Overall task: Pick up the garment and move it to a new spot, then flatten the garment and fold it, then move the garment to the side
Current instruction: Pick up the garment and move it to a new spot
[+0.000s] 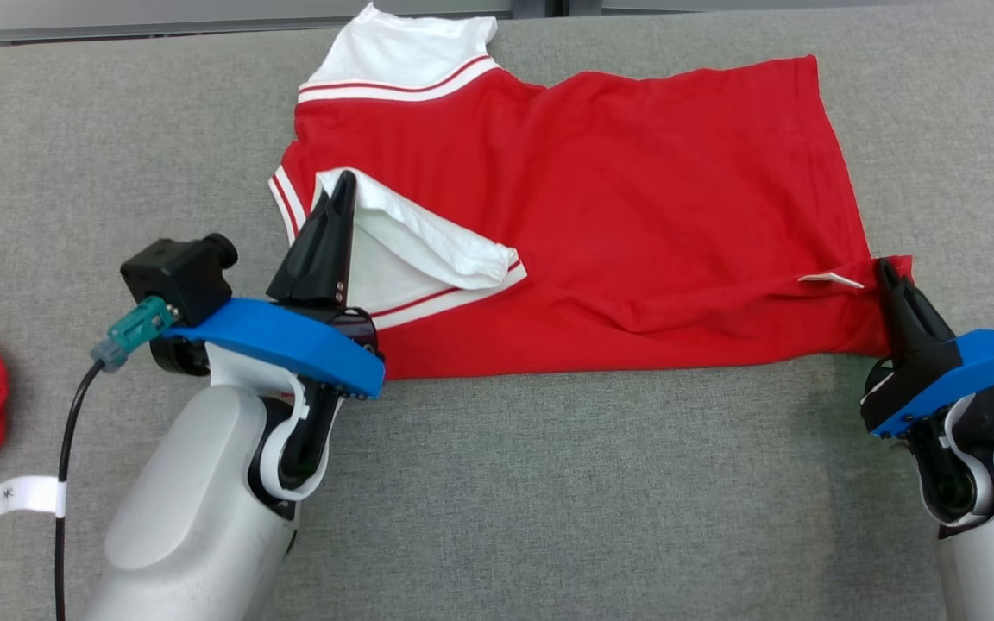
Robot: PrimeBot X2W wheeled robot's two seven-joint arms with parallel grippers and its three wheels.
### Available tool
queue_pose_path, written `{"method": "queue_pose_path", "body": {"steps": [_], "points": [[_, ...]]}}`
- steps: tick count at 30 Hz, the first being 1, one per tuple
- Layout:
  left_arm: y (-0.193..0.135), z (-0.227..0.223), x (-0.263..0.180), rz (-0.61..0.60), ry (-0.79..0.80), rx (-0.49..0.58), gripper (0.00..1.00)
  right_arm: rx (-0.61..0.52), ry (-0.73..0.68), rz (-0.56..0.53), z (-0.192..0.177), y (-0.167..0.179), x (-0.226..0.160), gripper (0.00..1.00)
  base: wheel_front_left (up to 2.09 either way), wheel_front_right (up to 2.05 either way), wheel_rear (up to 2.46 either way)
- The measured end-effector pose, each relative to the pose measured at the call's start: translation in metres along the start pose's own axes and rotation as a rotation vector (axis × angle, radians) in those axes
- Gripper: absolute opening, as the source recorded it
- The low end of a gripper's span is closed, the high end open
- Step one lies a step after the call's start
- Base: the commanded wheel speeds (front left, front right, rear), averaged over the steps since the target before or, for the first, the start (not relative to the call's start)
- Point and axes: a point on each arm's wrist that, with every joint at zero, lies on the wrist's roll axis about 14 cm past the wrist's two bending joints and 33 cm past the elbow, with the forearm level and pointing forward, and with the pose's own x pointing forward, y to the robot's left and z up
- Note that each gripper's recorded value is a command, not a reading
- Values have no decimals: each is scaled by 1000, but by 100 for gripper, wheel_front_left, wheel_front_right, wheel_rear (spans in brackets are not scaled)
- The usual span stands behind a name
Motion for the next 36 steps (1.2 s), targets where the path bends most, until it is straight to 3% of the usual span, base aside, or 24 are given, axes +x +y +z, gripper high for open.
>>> {"method": "queue_pose_path", "body": {"steps": [7,8,9,10,11,25,36], "points": [[0,3,13,-16,3,38,0,8,9,-5,-7,0,3,0,0,0,0],[0,1,14,-16,8,47,13,9,8,-5,-7,0,3,0,0,0,0],[0,1,14,-17,7,55,36,10,7,-5,-7,0,3,41,0,0,0],[0,1,14,-21,10,70,86,12,7,-7,-7,0,3,100,0,0,0],[0,-1,14,-23,18,79,100,15,8,-8,-7,-1,3,100,0,0,0],[15,1,-28,49,-14,172,100,42,-125,-7,28,-2,-20,100,0,0,0],[44,-48,-86,175,166,261,100,33,-59,-67,5,-15,-52,100,0,0,0]]}}
